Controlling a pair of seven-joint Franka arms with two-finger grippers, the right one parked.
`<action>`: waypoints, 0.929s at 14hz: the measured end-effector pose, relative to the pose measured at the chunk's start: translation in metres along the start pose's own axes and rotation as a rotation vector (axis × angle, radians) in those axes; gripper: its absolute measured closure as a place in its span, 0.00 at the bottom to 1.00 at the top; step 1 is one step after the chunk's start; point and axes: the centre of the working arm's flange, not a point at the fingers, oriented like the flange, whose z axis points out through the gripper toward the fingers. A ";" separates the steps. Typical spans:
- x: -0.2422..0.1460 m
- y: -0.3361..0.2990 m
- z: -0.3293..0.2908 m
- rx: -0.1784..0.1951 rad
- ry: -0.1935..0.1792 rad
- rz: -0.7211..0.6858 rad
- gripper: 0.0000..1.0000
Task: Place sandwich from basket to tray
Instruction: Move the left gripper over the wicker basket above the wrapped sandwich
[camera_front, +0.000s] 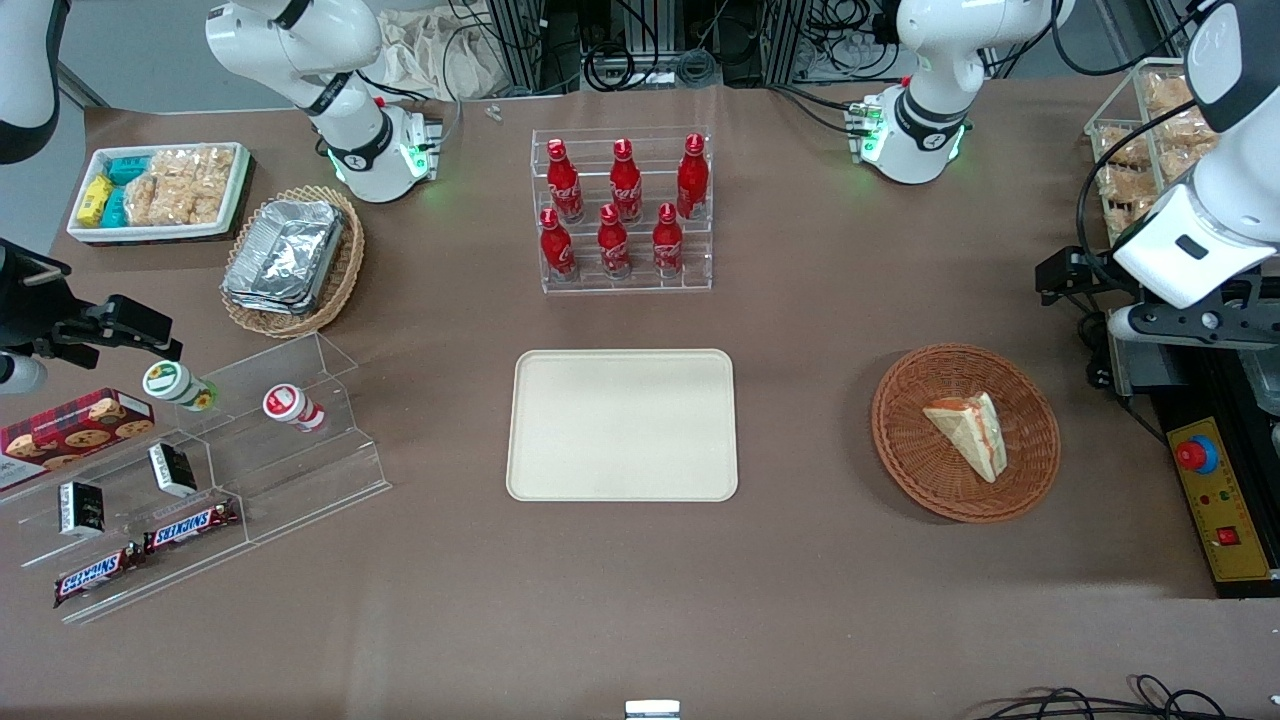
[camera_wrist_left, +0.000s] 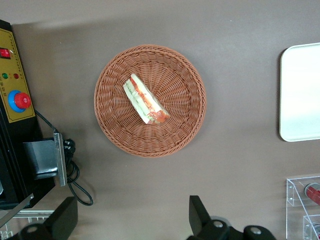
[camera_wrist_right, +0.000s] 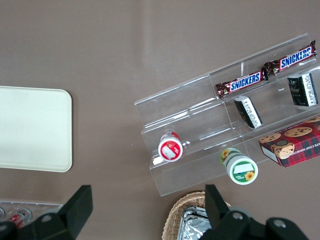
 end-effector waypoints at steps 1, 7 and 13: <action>0.000 0.000 0.000 0.000 -0.002 -0.001 0.00; 0.003 -0.010 0.009 -0.006 -0.021 -0.029 0.00; 0.030 -0.017 0.070 -0.017 -0.059 -0.335 0.00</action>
